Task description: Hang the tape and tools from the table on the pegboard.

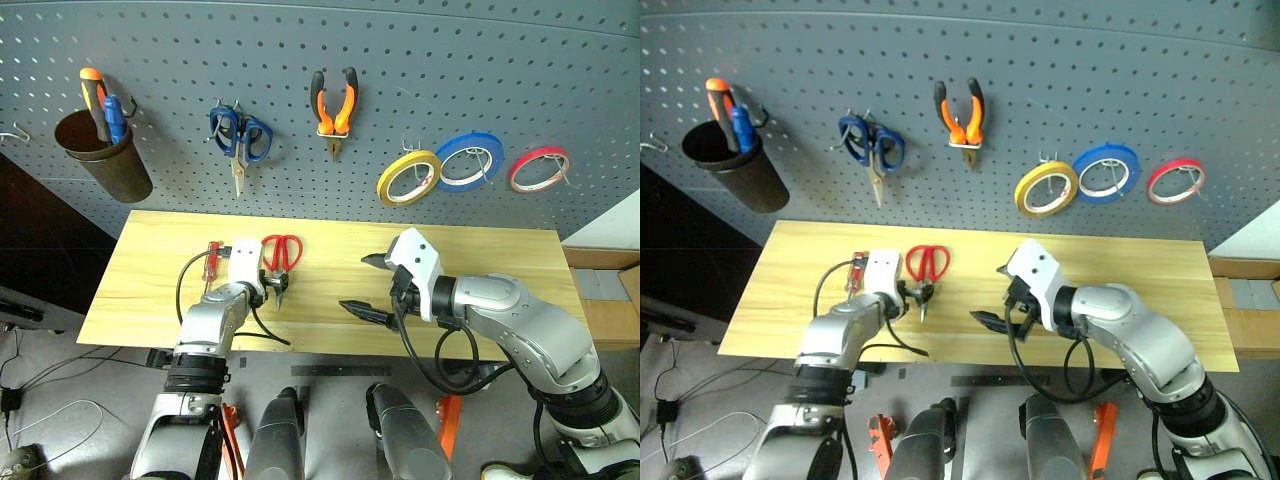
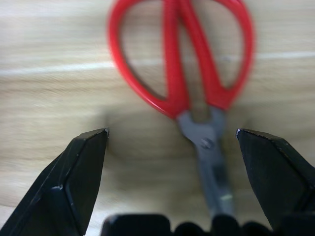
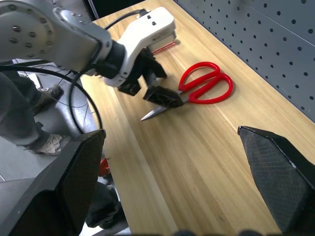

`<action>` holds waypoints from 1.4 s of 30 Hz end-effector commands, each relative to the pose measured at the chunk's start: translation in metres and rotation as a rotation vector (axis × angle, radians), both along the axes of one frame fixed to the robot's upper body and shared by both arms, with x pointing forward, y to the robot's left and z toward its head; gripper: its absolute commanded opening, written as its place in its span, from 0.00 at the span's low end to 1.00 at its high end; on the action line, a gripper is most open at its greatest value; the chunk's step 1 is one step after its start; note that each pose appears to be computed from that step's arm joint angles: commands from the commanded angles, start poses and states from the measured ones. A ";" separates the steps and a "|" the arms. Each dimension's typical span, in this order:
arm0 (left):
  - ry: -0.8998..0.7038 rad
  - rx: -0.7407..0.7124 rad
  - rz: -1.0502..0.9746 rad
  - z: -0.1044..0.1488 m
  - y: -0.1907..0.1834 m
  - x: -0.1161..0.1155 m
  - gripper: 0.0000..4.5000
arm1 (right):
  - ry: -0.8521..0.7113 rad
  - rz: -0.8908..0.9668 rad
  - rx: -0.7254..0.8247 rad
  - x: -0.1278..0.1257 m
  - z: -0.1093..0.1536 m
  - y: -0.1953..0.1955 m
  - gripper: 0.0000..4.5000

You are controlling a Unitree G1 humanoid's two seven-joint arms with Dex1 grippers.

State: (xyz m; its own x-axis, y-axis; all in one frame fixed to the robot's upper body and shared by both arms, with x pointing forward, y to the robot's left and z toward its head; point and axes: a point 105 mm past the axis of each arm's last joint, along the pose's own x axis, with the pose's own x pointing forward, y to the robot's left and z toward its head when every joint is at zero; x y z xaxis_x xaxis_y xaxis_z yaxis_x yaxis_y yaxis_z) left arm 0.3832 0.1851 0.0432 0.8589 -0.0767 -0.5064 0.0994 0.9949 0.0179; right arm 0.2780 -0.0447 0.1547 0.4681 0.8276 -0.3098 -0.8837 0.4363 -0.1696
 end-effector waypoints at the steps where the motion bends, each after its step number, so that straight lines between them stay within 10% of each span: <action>1: 0.033 -0.004 0.016 -0.011 -0.001 -0.001 0.92 | -0.024 0.030 -0.007 -0.003 0.004 0.003 1.00; 14: -0.052 -0.022 -0.008 -0.001 -0.001 0.006 0.08 | -0.027 -0.004 -0.027 0.003 0.003 -0.005 1.00; 42: -0.614 0.156 -0.201 0.082 0.023 -0.089 0.07 | -0.158 0.034 -0.031 -0.005 0.030 -0.035 1.00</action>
State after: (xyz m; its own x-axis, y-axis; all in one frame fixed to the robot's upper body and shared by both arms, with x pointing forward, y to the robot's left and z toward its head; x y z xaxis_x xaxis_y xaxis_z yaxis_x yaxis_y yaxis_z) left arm 0.2995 0.2114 0.0955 0.9744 -0.2124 -0.0733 0.2233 0.9522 0.2086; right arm 0.2775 -0.0794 0.1722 0.4909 0.8169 -0.3027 -0.8657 0.4183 -0.2750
